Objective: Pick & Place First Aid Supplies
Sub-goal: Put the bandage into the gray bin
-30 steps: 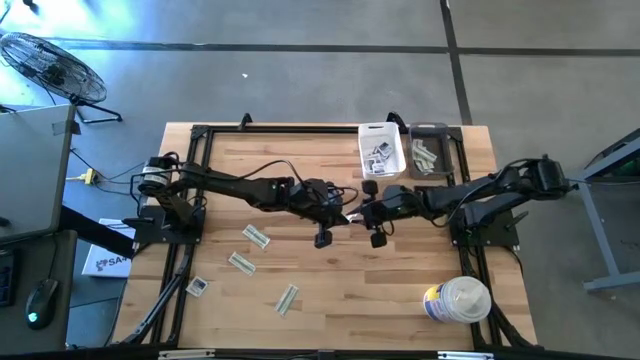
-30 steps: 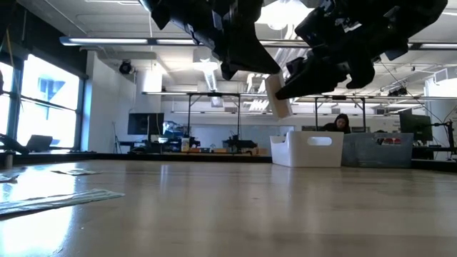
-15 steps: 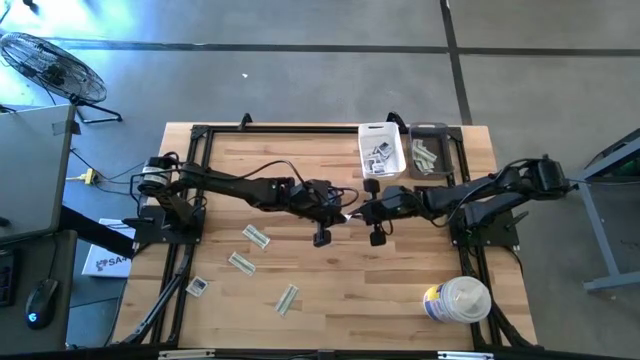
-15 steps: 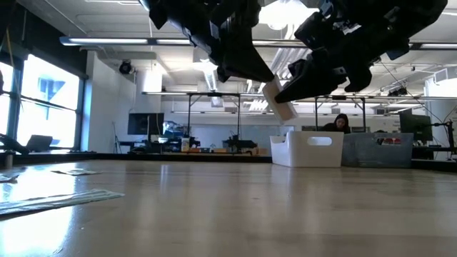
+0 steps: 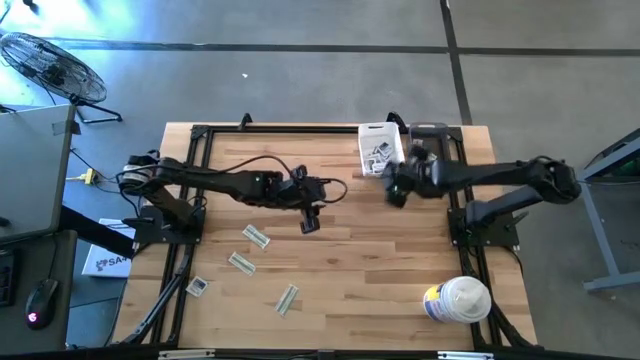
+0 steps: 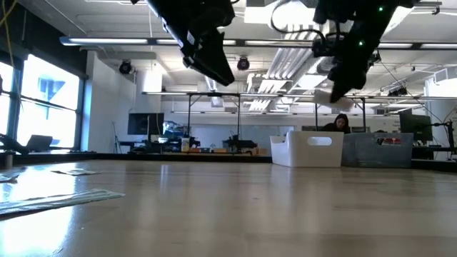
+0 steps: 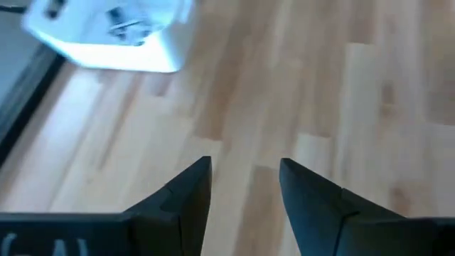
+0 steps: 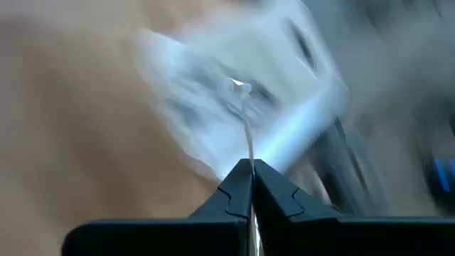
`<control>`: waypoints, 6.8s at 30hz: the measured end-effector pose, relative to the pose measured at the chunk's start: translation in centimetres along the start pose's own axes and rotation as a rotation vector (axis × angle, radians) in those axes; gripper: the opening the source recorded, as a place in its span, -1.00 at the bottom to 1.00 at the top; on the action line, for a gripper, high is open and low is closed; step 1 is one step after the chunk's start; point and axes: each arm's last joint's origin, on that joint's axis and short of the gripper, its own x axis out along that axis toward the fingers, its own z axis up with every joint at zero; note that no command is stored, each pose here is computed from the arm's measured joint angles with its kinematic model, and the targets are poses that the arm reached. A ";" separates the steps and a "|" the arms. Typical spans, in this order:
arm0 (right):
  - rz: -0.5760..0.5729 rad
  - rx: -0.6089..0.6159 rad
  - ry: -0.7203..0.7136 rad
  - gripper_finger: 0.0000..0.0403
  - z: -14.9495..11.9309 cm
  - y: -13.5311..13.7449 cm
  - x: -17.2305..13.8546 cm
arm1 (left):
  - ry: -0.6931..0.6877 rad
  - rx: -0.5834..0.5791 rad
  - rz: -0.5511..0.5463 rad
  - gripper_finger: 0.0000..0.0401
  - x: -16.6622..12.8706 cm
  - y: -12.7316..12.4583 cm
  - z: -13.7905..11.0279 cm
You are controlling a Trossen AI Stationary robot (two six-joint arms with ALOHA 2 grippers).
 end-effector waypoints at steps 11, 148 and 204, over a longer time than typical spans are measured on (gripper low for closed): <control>-0.211 0.465 0.355 -0.99 -3.4 -8.2 5.1 | -0.041 0.007 0.087 -0.17 2.0 -0.1 -2.2; 0.778 -0.277 -0.681 -0.97 -0.7 8.1 0.9 | -0.237 0.037 -0.548 -1.00 7.0 -1.9 0.8; -0.316 0.576 0.251 -0.96 -8.2 -8.6 10.8 | 0.060 -0.037 -0.072 0.13 3.6 -1.1 0.5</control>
